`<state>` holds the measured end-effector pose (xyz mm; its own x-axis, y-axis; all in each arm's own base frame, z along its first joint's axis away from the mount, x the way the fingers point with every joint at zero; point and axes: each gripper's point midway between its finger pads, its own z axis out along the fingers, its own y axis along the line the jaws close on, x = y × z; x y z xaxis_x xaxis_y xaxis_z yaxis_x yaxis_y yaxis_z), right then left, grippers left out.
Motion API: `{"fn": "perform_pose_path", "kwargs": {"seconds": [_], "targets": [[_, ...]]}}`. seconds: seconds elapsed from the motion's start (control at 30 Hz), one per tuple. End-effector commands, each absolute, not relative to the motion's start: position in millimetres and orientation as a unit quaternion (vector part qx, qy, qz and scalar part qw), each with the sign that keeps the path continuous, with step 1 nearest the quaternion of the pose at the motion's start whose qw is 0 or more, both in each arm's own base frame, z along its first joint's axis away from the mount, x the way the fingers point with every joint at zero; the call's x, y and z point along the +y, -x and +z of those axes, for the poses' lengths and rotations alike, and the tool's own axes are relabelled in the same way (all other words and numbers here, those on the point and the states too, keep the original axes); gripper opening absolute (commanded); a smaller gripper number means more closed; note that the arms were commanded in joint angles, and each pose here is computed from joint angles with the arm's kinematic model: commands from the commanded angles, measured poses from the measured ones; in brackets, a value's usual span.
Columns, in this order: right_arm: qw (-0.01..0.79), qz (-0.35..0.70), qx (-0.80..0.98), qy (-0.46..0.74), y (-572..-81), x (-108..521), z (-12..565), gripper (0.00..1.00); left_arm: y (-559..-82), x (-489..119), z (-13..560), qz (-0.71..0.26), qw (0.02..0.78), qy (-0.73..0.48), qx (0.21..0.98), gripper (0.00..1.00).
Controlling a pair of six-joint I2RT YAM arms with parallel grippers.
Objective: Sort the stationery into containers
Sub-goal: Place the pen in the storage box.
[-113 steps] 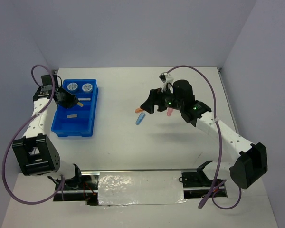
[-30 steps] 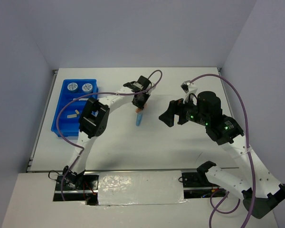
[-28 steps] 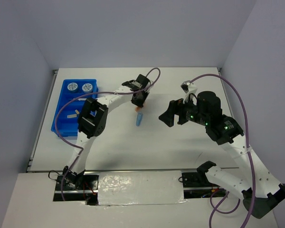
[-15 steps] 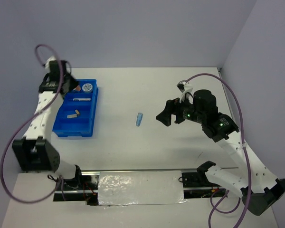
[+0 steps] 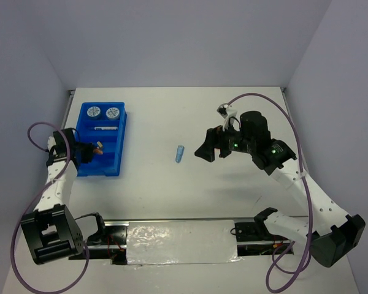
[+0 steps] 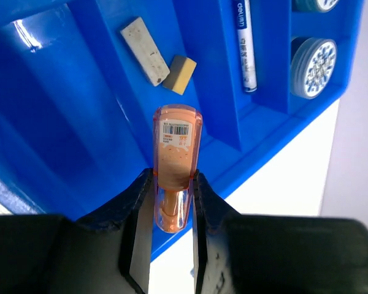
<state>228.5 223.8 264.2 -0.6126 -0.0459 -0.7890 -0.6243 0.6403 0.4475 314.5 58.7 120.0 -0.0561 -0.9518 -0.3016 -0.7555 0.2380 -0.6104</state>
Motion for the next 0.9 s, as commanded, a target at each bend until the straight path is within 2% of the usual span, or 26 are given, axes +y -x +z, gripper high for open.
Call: {"fn": "perform_pose_path", "kwargs": {"seconds": [0.0, 0.07, 0.27, 0.33, 0.37, 0.4, 0.5, 0.57, 0.6, 0.73, 0.8, 0.83, 0.87], "targets": [[0.423, 0.381, 0.789, 0.233, -233.2, 228.4, 290.0, 0.94, -325.0, 58.1, 142.0, -0.194, 0.375, 0.615, 0.666, 0.12], [0.421, 0.381, 0.789, 0.234, -232.6, 228.5, 289.4, 0.94, -317.0, 62.6, 132.6, -0.171, 0.368, 0.625, 0.667, 0.12], [0.417, 0.383, 0.789, 0.237, -232.9, 229.9, 289.0, 0.94, -298.9, 67.5, 130.3, -0.141, 0.359, 0.647, 0.658, 0.24], [0.418, 0.384, 0.789, 0.237, -233.9, 230.4, 290.0, 0.94, -293.4, 66.3, 128.4, -0.134, 0.349, 0.651, 0.661, 0.33], [0.418, 0.385, 0.788, 0.238, -234.2, 231.3, 290.8, 0.93, -291.5, 67.9, 128.7, -0.128, 0.348, 0.655, 0.658, 0.41], [0.418, 0.386, 0.787, 0.237, -234.6, 231.4, 292.4, 0.94, -289.7, 67.8, 128.7, -0.126, 0.345, 0.659, 0.657, 0.57], [0.419, 0.389, 0.785, 0.237, -235.4, 232.7, 294.7, 0.93, -279.8, 69.1, 125.7, -0.109, 0.333, 0.669, 0.655, 0.68], [0.420, 0.389, 0.785, 0.238, -235.7, 232.9, 296.0, 0.94, -279.2, 69.2, 127.5, -0.108, 0.332, 0.670, 0.656, 0.72], [0.420, 0.389, 0.785, 0.238, -235.3, 232.9, 296.4, 0.94, -280.6, 68.0, 128.0, -0.112, 0.333, 0.666, 0.658, 0.80], [0.424, 0.386, 0.785, 0.235, -234.4, 231.1, 298.3, 0.94, -302.7, 59.5, 155.2, -0.130, 0.371, 0.621, 0.678, 0.90], [0.425, 0.384, 0.787, 0.230, -234.4, 229.5, 297.9, 0.94, -333.9, 41.2, 197.0, -0.141, 0.433, 0.539, 0.709, 0.98], [0.428, 0.383, 0.786, 0.229, -234.4, 228.7, 298.7, 0.94, -353.3, 29.0, 240.8, -0.153, 0.473, 0.500, 0.709, 0.99], [0.430, 0.379, 0.789, 0.223, -235.5, 227.1, 298.3, 0.94, -372.1, 14.3, 235.3, -0.123, 0.469, 0.442, 0.754, 0.99]]}}
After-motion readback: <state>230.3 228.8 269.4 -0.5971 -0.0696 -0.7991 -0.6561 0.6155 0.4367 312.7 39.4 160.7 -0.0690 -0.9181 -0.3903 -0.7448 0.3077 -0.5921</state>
